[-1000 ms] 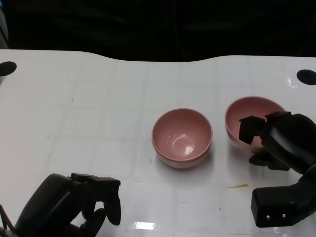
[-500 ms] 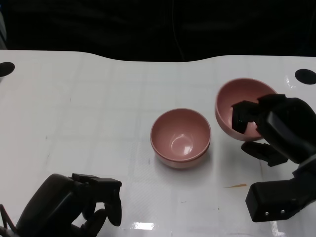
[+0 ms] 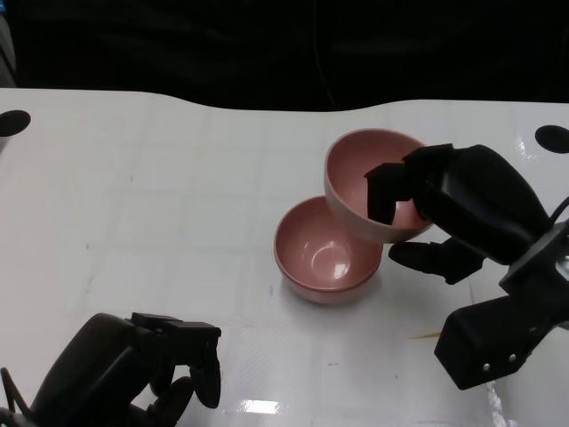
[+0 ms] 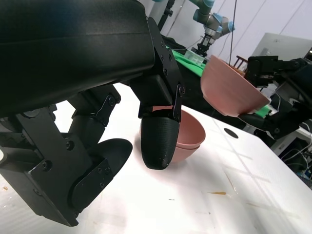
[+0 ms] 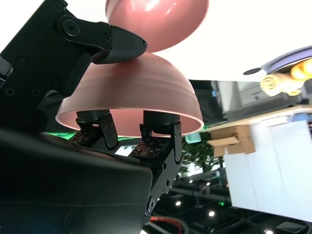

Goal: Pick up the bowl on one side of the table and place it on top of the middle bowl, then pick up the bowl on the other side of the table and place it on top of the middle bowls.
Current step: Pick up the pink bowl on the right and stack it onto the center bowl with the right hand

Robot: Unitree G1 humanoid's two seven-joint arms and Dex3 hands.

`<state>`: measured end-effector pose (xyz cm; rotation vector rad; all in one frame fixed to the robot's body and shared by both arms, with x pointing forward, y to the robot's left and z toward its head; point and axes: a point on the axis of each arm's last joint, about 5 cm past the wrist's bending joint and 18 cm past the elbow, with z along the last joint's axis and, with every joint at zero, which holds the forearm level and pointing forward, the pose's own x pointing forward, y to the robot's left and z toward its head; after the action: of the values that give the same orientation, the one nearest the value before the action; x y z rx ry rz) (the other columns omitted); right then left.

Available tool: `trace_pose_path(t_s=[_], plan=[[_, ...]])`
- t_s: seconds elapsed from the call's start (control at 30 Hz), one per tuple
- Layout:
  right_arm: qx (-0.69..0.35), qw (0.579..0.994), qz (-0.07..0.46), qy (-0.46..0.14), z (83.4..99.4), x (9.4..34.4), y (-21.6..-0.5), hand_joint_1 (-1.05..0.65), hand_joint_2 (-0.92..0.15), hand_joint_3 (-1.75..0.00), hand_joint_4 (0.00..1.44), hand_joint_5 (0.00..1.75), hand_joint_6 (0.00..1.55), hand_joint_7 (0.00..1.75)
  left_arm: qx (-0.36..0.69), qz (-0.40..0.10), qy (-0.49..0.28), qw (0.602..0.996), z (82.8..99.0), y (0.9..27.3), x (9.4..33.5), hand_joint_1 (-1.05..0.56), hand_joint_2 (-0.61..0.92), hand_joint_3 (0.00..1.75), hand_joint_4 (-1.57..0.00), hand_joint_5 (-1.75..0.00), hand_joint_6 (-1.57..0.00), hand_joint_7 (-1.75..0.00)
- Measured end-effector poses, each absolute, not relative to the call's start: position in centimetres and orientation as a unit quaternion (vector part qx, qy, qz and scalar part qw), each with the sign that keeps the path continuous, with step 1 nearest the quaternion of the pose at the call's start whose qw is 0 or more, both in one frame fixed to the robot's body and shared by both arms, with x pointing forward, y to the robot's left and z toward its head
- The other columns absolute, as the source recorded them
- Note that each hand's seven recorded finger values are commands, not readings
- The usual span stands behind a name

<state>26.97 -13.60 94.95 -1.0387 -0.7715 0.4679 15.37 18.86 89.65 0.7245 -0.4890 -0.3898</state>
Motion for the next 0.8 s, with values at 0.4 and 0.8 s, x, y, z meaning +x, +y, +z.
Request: trace_pose_path(t_s=[0.4,0.8], plan=[[-0.459,0.762,0.289,-0.353,93.9,27.7,-11.6,-0.15,-0.45,-1.05,0.98,1.75,0.77,1.65,0.347,-0.188,-0.237,0.888,89.7,18.8,15.4,0.0,0.13,1.61,-0.95,-1.63,-0.91,-1.38],[-0.511,0.735,0.326,-0.305,93.9,27.9,-11.3,-0.34,-0.72,-0.34,0.69,0.23,0.73,0.01,0.348,-0.188,-0.24,0.887,89.8,18.7,15.4,0.02,0.13,1.6,-0.96,-1.63,-0.93,-1.37]])
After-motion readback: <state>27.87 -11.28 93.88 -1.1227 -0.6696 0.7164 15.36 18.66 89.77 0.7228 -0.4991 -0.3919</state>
